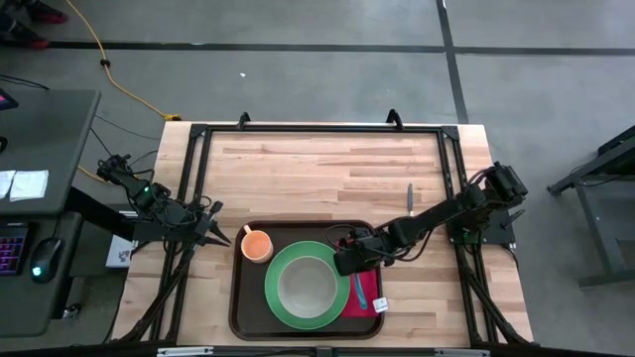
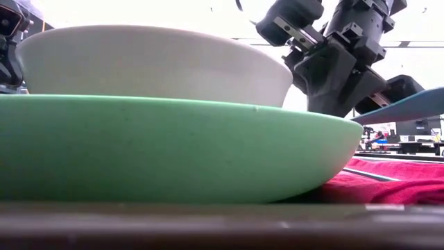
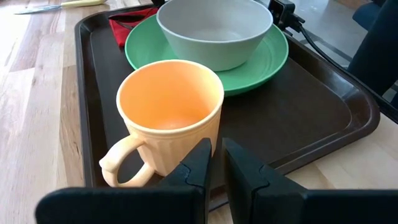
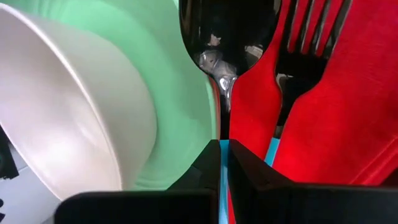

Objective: Set up tray
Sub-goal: Put the spoon on the top of the table napkin between the green and blue fork on the brown serving tray

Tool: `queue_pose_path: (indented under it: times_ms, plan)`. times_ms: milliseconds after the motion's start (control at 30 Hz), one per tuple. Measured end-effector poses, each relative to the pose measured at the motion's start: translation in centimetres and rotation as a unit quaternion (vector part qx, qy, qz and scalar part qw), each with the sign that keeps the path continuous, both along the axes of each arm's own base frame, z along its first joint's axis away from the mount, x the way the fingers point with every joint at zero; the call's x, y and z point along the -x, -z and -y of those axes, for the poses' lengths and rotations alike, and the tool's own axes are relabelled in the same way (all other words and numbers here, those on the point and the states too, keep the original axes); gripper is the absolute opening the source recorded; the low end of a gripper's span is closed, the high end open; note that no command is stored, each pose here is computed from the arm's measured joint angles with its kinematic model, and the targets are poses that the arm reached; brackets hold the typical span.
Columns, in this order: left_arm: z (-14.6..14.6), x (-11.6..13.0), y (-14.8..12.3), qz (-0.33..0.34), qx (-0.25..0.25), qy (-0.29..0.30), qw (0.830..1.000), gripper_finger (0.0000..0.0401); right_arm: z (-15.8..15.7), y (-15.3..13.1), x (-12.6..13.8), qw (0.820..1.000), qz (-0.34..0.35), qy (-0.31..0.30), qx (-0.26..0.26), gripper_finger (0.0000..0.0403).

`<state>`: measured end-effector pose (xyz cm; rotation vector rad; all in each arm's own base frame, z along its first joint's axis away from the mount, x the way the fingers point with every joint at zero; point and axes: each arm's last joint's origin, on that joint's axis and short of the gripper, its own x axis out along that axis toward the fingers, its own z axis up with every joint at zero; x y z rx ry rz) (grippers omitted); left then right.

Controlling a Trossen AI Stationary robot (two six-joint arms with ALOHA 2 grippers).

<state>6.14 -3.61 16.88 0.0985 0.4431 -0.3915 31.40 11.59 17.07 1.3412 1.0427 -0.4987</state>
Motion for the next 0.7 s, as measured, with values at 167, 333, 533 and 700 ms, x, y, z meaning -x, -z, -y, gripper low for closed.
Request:
queue_pose_path:
  times_ms: [167, 333, 533, 700]
  plan:
    - [0.0, 0.0, 0.0, 0.0, 0.0, 0.0, 1.0, 0.0072, 0.1, 0.1, 0.1, 1.0, -0.005, -0.005, 0.002, 0.0]
    - [0.0, 0.0, 0.0, 0.0, 0.0, 0.0, 1.0, 0.0072, 0.0, 0.9, 0.0, 1.0, -0.02, -0.012, -0.003, 0.0]
    - [0.0, 0.0, 0.0, 0.0, 0.001, 0.0, 1.0, 0.0072, -0.4, 2.0, -0.8, 1.0, -0.011, -0.021, -0.02, 0.0]
    - [0.0, 0.0, 0.0, 0.0, 0.002, 0.0, 1.0, 0.0072, -0.5, 2.1, -1.0, 0.999, -0.005, -0.018, -0.027, 0.0]
